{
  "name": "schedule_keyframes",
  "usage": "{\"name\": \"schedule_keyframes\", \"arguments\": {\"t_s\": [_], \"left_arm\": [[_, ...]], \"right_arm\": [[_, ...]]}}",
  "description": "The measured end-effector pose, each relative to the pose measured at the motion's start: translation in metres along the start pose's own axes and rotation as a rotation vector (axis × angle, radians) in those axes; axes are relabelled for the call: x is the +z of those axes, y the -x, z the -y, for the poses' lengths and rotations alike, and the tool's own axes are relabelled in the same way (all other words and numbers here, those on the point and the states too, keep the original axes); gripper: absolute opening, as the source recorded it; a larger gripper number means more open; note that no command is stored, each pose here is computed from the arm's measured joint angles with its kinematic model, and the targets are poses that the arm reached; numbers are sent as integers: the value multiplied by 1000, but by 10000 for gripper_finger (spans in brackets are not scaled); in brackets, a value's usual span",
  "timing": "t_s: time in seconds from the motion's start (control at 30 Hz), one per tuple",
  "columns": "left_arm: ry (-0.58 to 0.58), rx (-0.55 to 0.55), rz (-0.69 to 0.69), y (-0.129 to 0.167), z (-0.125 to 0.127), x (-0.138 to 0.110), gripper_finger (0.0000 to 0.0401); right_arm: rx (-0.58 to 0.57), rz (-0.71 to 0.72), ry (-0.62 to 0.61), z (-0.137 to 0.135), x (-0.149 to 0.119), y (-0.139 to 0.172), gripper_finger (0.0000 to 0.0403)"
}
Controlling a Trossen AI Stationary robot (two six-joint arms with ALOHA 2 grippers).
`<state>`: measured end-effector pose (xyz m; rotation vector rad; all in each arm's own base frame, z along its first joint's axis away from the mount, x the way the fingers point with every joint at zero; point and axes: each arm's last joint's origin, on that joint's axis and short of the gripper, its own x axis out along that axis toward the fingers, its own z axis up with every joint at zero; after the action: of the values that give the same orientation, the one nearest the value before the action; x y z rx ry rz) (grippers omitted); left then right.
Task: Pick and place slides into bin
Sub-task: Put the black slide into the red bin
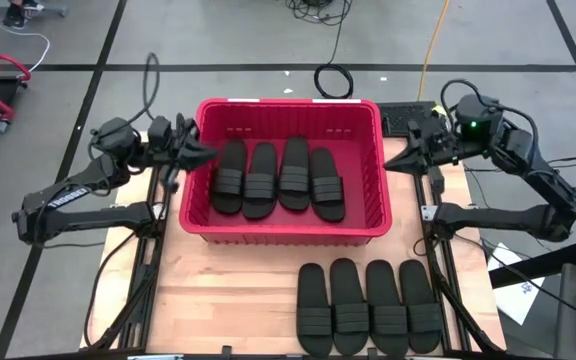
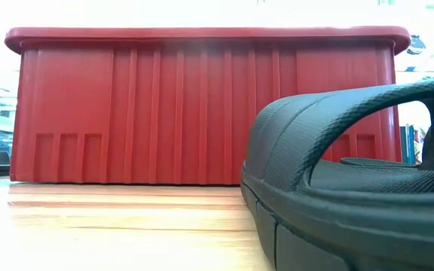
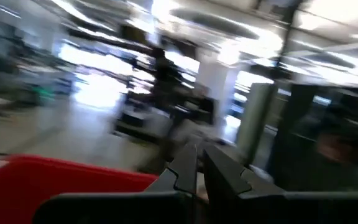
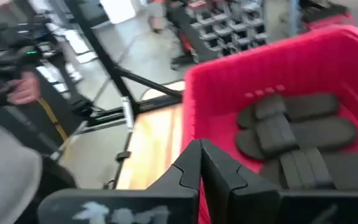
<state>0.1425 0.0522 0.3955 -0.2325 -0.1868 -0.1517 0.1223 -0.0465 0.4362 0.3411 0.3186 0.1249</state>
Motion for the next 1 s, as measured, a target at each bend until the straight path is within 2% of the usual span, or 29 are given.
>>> {"name": "schedule_keyframes", "arguments": {"t_s": [0.27,0.47,0.57,0.77,0.93,1.0], "left_arm": [[178,-242,-161,-2,15,-11,26],[176,-332,-294,-3,31,-28,26],[163,-308,-311,-5,35,-33,26],[203,-250,-338,-9,40,-39,26],[249,-220,-343,-21,47,-45,26],[242,-181,-332,-27,48,-47,26]], "right_arm": [[-7,-42,-46,-14,-14,-43,1],[81,0,-159,-15,-36,-80,6],[84,55,-176,-13,-42,-87,9],[-56,114,-98,-6,-55,-85,1],[-42,135,-51,-7,-62,-71,1],[7,137,-48,-10,-65,-63,1]]}}
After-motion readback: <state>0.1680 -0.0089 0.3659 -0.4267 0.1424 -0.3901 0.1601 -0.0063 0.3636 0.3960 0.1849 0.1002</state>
